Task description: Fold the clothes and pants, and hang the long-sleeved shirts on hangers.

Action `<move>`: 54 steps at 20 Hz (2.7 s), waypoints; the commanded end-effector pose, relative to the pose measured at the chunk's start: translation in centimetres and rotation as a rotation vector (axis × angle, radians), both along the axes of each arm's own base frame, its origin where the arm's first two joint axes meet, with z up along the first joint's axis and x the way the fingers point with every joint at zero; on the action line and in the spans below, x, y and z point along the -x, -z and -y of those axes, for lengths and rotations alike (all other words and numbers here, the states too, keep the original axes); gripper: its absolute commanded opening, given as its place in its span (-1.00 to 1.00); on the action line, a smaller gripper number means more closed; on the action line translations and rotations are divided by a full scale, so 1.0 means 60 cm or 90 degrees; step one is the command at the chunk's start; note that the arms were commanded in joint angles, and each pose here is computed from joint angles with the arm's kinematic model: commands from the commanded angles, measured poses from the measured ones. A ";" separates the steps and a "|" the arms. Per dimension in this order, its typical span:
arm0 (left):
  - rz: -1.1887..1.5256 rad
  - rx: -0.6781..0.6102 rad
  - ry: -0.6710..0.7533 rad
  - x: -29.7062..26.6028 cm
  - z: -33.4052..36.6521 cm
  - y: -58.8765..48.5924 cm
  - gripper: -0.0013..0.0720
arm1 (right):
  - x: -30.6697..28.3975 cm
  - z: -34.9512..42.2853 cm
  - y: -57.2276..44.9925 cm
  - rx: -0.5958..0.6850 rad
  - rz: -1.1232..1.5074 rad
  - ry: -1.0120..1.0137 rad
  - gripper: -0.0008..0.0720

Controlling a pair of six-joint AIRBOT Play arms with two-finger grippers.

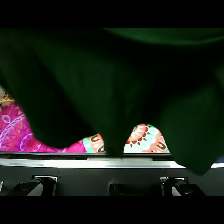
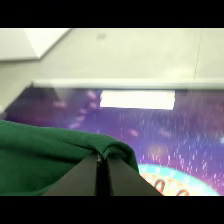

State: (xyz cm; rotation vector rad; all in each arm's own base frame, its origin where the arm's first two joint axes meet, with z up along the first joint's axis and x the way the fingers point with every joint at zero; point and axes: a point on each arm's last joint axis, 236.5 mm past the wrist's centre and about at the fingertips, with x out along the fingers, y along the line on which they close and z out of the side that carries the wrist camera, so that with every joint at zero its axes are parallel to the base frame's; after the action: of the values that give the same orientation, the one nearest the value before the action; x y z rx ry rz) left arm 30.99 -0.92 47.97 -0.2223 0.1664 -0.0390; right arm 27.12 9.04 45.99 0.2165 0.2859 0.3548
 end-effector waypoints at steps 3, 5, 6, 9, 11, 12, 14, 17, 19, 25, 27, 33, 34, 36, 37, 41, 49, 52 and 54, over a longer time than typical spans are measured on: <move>-0.219 -0.055 -0.002 -0.209 -0.026 0.224 -0.93 | -0.176 -0.017 0.251 0.018 -0.314 -0.019 -0.89; -0.314 -0.057 0.013 -0.311 -0.021 0.356 -0.93 | -0.252 -0.029 0.378 0.001 -0.411 -0.024 -0.89; -0.357 -0.056 0.023 -0.356 -0.011 0.428 -0.93 | -0.289 -0.030 0.444 -0.010 -0.448 -0.013 -0.89; -0.439 -0.061 0.056 -0.451 0.037 0.615 -0.93 | -0.385 -0.027 0.622 -0.036 -0.517 0.026 -0.89; -0.469 -0.061 0.074 -0.484 0.070 0.699 -0.93 | -0.432 -0.037 0.714 -0.075 -0.545 0.039 -0.89; -0.487 -0.054 0.080 -0.493 0.086 0.735 -0.93 | -0.450 -0.042 0.749 -0.095 -0.552 0.045 -0.89; -0.518 -0.029 0.090 -0.499 0.112 0.788 -0.93 | -0.476 -0.052 0.805 -0.138 -0.564 0.057 -0.88; -0.554 0.040 0.126 -0.490 0.154 0.827 -0.92 | -0.485 -0.065 0.840 -0.175 -0.582 0.057 -0.82; -0.559 0.067 0.133 -0.486 0.158 0.819 -0.52 | -0.480 -0.057 0.833 -0.171 -0.584 0.049 -0.39; -0.655 0.082 0.123 -0.386 0.053 0.734 0.11 | -0.409 0.149 0.727 -0.117 -0.586 0.029 0.20; -0.681 0.089 0.110 -0.342 0.014 0.706 0.11 | -0.354 0.231 0.732 -0.120 -0.629 0.035 0.20; -0.744 0.124 0.083 -0.185 0.006 0.727 0.11 | -0.212 0.330 0.856 -0.192 -0.757 0.057 0.19; -0.744 0.129 0.077 -0.162 0.009 0.732 0.11 | -0.196 0.337 0.875 -0.184 -0.772 0.064 0.19; -0.745 0.132 0.073 -0.124 0.013 0.738 0.11 | -0.175 0.353 0.906 -0.147 -0.796 0.086 0.19; -0.747 0.135 0.073 -0.107 0.017 0.740 0.11 | -0.176 0.354 0.912 -0.148 -0.792 0.092 0.19; -0.755 0.158 0.071 -0.070 0.020 0.747 0.11 | -0.189 0.360 0.920 -0.148 -0.772 0.106 0.19; -0.727 0.202 0.086 -0.086 0.040 0.738 0.11 | -0.163 0.267 0.965 -0.187 -0.827 0.033 0.18; -0.741 0.207 0.085 -0.073 0.033 0.745 0.11 | -0.155 0.242 0.959 -0.190 -0.847 0.006 -0.17; -0.758 0.223 0.081 -0.046 0.030 0.765 0.11 | -0.151 0.237 0.952 -0.192 -0.850 -0.004 -0.53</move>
State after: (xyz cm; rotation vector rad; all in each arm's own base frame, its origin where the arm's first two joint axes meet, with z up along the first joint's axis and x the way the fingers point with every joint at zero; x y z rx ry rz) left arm 35.16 -2.81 2.97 -0.5421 1.3422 -0.0589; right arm 36.71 -6.14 -11.44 0.7410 1.5271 0.1812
